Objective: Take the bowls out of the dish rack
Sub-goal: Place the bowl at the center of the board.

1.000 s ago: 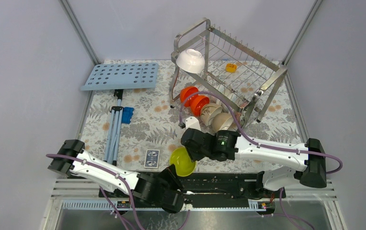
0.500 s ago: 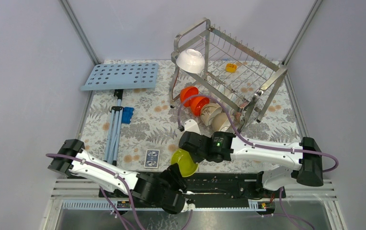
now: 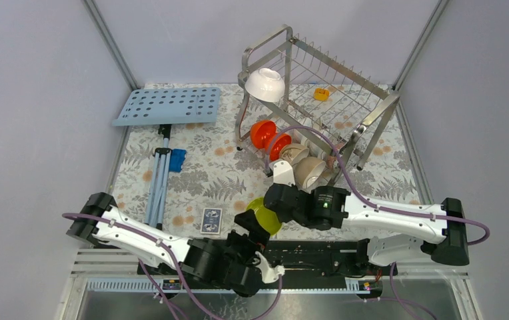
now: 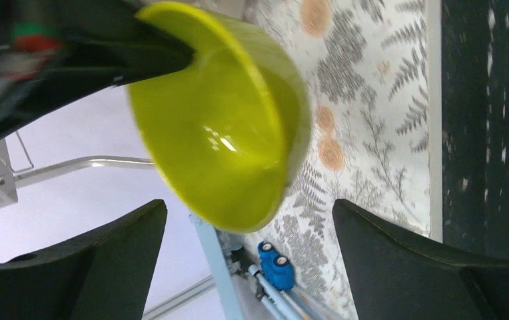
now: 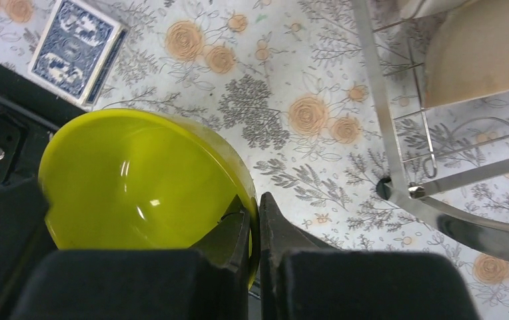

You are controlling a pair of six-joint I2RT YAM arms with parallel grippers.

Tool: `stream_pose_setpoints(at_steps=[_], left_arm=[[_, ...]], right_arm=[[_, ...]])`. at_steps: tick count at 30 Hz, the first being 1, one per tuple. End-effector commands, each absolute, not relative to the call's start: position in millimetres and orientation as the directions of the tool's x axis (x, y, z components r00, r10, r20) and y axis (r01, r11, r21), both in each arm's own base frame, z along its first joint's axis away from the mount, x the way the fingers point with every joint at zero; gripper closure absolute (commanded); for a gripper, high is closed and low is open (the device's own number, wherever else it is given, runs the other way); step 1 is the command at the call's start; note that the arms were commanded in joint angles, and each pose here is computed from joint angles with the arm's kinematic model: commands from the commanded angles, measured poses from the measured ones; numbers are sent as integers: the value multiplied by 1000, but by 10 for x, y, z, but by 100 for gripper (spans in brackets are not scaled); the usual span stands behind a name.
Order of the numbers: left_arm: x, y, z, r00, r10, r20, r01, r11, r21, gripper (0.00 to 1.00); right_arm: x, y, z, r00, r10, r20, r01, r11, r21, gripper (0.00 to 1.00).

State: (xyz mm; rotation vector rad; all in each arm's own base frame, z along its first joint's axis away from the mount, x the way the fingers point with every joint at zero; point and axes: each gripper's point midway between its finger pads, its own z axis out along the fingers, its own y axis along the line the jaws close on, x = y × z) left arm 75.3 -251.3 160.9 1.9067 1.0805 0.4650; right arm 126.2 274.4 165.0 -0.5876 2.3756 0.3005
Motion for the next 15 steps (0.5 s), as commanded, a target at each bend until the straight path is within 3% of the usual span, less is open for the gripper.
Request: stream_pose_setpoints(at_steps=[1, 9, 12, 15], left_arm=[[700, -2753, 2229, 422, 778, -466, 604, 142, 784, 1], [658, -2872, 2748, 196, 519, -832, 706, 514, 487, 1], [645, -2901, 2860, 47, 333, -942, 733, 629, 259, 1], [772, -2814, 2932, -126, 86, -988, 680, 732, -23, 1]], right_arm=[[1423, 2620, 1794, -635, -239, -734, -404, 913, 53, 100], [1444, 2487, 1764, -631, -196, -751, -364, 929, 63, 100], [1424, 2482, 1720, -636, -181, -750, -364, 928, 84, 100], [1412, 2512, 1701, -638, -172, -750, -370, 924, 103, 100]])
